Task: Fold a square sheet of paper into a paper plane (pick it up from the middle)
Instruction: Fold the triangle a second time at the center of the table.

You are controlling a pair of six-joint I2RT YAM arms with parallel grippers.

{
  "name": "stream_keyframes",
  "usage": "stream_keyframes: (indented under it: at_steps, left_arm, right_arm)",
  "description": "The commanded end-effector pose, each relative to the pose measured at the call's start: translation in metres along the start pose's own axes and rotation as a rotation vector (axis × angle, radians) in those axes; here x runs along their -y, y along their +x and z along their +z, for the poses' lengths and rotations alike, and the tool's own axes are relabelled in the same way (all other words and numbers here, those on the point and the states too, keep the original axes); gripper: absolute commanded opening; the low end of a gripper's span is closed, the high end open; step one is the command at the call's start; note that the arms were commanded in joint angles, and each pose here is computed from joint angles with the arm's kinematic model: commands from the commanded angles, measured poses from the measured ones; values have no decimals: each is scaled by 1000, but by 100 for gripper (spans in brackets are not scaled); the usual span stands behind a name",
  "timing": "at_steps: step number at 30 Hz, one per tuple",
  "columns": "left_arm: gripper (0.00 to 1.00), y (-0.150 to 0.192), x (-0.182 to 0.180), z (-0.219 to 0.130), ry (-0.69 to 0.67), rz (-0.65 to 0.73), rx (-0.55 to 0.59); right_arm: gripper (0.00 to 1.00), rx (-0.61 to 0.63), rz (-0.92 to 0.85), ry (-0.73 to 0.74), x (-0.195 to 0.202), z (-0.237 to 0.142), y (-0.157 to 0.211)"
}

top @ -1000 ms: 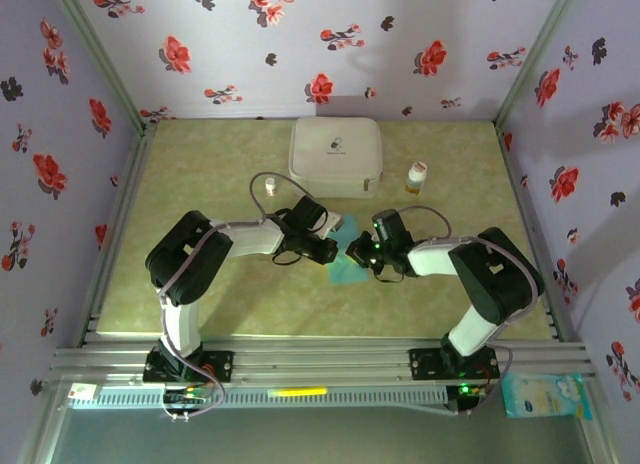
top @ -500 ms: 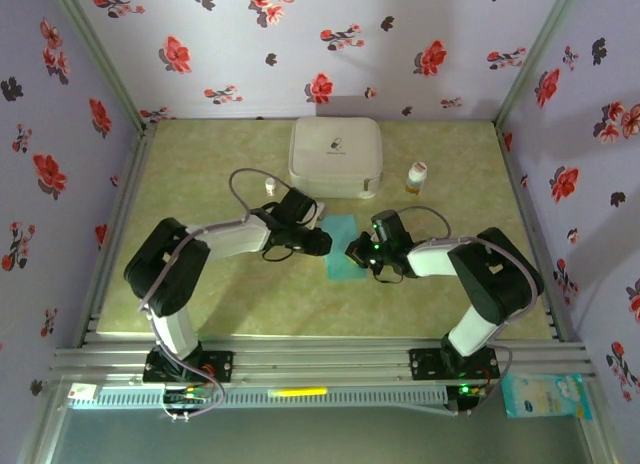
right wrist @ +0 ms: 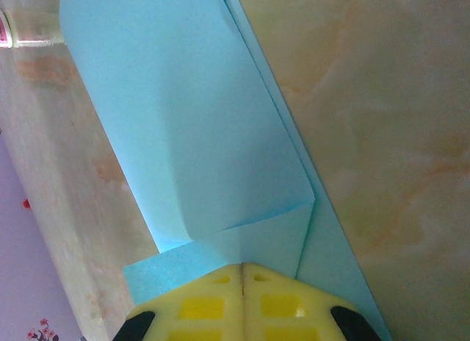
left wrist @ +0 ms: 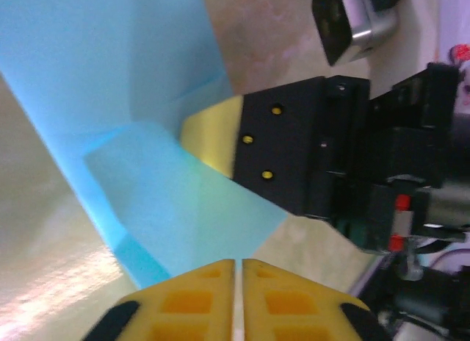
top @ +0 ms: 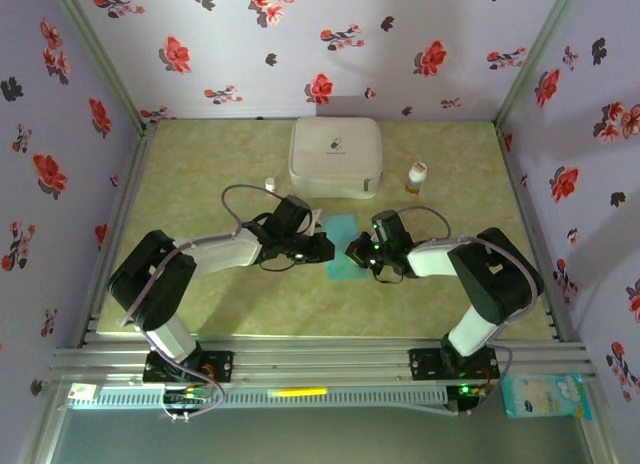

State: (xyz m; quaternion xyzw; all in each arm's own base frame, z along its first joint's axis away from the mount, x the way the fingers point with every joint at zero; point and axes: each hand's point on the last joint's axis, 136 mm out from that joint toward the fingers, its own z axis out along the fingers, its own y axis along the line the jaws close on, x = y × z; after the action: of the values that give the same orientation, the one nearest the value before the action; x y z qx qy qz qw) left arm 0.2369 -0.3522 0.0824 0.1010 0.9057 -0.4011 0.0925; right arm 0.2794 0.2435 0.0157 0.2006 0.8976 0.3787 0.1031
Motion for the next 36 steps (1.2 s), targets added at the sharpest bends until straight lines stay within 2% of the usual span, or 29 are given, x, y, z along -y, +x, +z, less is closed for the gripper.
stream_keyframes:
  at_steps: [1,9,18,36]
  left_arm:
    - [0,3,17,10,62,-31,-39]
    - [0,14,21,25,52,-25,-86]
    - [0,18,-3,41,-58,-35,-104]
    - [0,40,-34,47,-139,-39,-141]
  right_arm:
    - [0,4,41,151,45,2,8]
    - [0,5,40,154,45,1,7]
    - [0,0,37,157,46,0,9]
    - [0,-2,38,168,50,1,9]
